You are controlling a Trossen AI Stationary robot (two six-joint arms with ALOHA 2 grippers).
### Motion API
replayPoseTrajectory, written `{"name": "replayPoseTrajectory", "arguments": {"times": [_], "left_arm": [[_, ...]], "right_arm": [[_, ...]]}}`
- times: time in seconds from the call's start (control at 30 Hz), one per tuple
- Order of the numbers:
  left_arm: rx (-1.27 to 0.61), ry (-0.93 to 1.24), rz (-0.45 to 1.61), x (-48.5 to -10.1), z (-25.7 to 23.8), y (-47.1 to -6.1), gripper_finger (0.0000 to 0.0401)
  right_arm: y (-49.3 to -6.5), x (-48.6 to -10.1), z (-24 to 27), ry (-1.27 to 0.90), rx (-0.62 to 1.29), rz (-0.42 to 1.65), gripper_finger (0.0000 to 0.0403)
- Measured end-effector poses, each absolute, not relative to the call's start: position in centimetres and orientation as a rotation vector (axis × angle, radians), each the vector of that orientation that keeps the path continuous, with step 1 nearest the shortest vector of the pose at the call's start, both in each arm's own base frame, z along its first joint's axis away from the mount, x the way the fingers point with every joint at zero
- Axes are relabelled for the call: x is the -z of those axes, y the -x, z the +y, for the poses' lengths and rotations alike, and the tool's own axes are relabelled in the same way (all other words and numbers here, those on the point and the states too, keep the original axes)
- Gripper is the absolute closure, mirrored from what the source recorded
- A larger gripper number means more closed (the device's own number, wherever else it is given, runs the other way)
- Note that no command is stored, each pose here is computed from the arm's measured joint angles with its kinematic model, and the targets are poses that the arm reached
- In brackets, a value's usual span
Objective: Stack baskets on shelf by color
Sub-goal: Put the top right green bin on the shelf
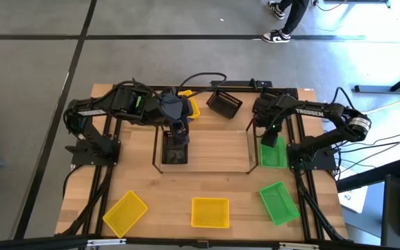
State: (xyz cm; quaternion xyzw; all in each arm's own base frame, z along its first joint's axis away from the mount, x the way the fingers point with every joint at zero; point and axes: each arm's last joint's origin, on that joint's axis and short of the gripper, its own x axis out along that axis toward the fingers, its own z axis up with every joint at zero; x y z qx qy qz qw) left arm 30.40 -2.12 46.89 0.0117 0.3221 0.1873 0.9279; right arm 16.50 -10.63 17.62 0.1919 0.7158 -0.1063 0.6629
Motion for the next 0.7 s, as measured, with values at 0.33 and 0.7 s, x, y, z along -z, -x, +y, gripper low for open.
{"name": "replayPoseTrajectory", "arguments": {"times": [0.33,0.7], "left_arm": [[-0.357,-0.032,0.658,-46.9,-3.0,-30.3,0.0332],[-0.34,-0.031,0.636,-47.1,-3.5,-30.4,0.0332]], "right_arm": [[-17.1,-16.9,-11.0,-0.444,0.228,1.607,0.0318],[-17.3,-16.6,-11.1,-0.477,0.244,1.645,0.0396]]}}
